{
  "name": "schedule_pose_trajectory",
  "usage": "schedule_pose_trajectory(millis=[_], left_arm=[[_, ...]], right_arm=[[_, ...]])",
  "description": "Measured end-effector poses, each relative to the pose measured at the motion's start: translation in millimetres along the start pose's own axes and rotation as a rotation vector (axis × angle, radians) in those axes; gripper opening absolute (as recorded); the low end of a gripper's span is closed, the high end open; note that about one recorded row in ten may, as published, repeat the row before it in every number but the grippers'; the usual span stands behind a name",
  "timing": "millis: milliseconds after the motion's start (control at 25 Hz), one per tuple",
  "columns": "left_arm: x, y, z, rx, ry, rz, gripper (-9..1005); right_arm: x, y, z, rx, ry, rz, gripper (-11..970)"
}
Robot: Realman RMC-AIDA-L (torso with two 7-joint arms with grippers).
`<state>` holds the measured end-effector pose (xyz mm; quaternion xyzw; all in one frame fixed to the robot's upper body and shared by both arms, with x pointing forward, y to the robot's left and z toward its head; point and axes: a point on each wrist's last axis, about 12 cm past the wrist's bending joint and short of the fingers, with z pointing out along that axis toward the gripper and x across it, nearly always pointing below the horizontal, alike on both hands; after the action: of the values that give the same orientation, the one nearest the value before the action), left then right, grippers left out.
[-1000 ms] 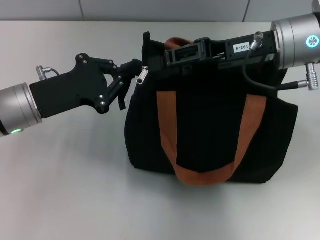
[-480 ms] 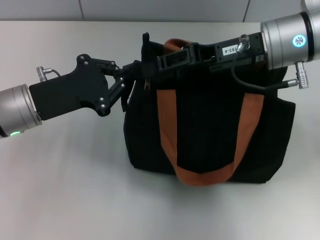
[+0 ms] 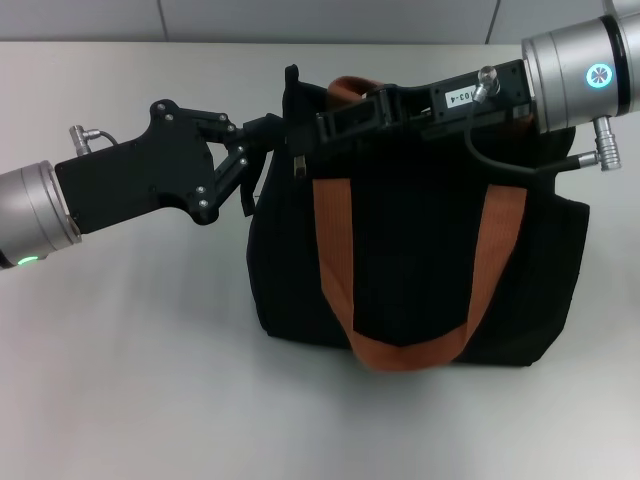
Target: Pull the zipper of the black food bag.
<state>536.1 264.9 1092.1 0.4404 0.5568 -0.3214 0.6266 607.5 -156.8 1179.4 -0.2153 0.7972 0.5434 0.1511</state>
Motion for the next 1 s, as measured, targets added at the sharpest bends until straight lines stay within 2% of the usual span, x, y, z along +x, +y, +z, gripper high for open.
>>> schedule_pose_trajectory(millis=[480, 1000], left_arm=[[-2.5, 0.6, -1.9, 0.005, -0.013, -0.017, 30], [-9.1, 8.6, 6.7, 0.016, -0.023, -0.047, 30]], right_arm=[[-1.5, 3.3, 1.5, 0.023, 0.023, -0.034, 465], [-3.8, 4.8, 1.4, 0.030, 0.019, -0.060, 464]])
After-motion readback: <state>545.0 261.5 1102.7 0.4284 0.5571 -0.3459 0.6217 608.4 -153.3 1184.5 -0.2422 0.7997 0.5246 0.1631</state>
